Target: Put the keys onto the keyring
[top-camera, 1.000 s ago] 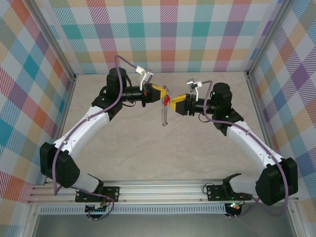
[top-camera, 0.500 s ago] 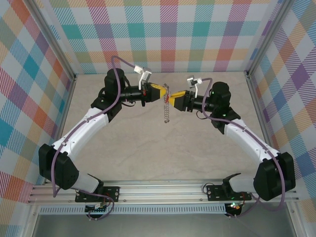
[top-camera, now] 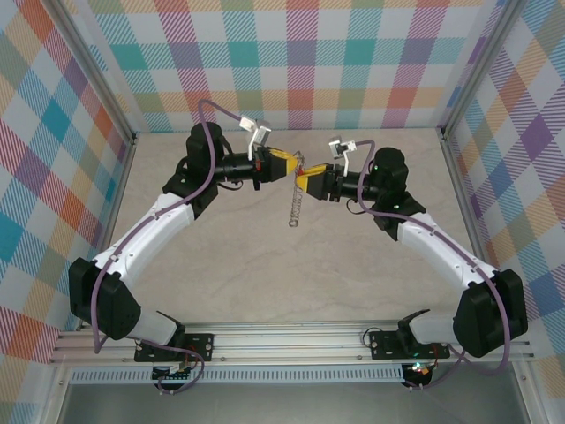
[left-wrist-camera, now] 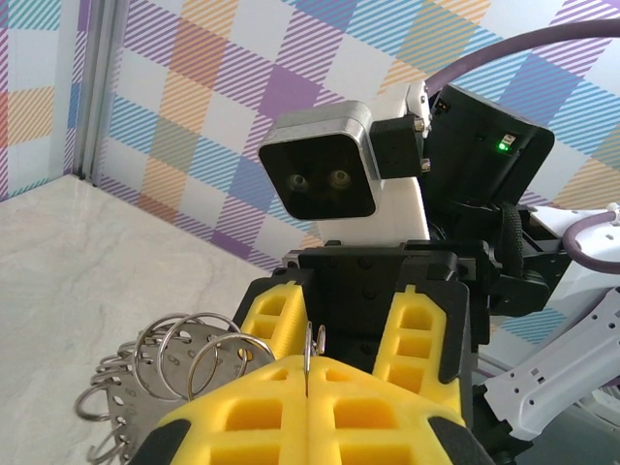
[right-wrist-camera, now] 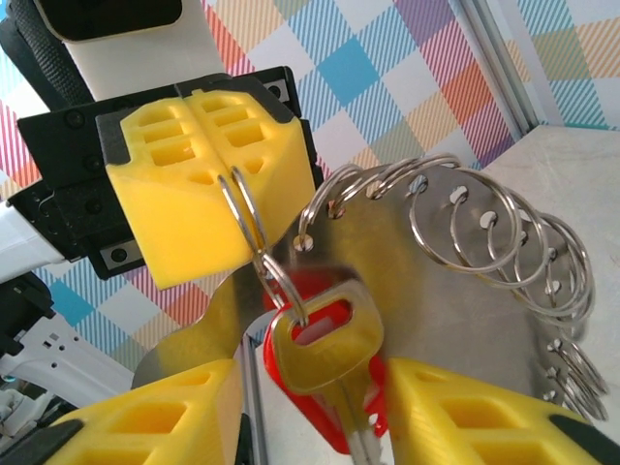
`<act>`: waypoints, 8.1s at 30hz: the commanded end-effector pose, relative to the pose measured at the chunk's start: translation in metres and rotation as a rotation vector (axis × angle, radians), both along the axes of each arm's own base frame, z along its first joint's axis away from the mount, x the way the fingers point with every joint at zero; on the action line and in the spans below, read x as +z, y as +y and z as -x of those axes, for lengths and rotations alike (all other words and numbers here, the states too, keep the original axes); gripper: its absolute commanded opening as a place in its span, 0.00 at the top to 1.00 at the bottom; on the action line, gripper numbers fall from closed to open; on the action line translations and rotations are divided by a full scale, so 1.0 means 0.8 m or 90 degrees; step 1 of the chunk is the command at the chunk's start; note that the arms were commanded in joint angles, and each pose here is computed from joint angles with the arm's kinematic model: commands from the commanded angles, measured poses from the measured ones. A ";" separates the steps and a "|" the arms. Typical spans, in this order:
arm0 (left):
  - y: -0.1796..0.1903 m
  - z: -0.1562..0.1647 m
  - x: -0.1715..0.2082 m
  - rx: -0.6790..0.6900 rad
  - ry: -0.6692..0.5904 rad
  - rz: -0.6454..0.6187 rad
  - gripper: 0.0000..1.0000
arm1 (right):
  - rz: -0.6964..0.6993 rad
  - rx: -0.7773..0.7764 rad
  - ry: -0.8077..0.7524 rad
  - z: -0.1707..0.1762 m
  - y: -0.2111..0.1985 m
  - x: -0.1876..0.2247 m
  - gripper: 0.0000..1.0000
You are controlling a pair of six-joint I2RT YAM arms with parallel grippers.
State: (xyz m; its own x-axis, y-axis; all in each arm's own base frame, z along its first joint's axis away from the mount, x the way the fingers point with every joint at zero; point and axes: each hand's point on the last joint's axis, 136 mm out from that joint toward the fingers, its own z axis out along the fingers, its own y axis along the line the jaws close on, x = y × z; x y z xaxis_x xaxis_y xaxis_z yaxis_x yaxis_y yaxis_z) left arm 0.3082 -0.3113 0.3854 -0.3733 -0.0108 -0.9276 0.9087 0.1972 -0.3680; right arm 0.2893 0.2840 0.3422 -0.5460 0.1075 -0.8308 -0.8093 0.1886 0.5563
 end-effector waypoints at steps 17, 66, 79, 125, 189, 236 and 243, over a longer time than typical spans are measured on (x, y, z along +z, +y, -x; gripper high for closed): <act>0.008 0.012 0.048 0.039 -0.051 0.064 1.00 | -0.002 0.016 -0.024 0.013 0.005 0.016 1.00; 0.022 0.006 0.040 0.094 0.007 0.171 1.00 | -0.174 -0.159 -0.032 -0.010 -0.028 0.075 0.56; 0.027 0.010 0.043 0.103 0.008 0.180 1.00 | -0.194 -0.115 -0.025 -0.010 -0.004 0.078 0.65; 0.016 0.012 0.035 0.084 0.018 0.162 1.00 | -0.172 -0.073 -0.043 -0.008 0.023 0.089 1.00; 0.007 0.006 -0.001 -0.111 0.003 -0.085 0.63 | 0.040 0.112 -0.038 0.007 -0.004 0.041 1.00; 0.000 0.014 -0.008 -0.138 0.015 -0.088 0.99 | 0.040 0.104 -0.030 -0.001 -0.002 0.037 1.00; -0.002 0.006 -0.007 -0.111 0.013 -0.088 1.00 | 0.036 0.088 -0.029 -0.005 -0.003 0.039 0.84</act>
State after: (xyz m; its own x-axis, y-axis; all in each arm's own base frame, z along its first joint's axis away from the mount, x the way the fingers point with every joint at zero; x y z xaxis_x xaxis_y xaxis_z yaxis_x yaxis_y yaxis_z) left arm 0.3037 -0.3115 0.3680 -0.4017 0.1999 -0.8937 0.9158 0.0898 -0.3915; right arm 0.2925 0.2820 0.3599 -0.5634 -0.0390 -0.8253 -0.8226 0.1193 0.5559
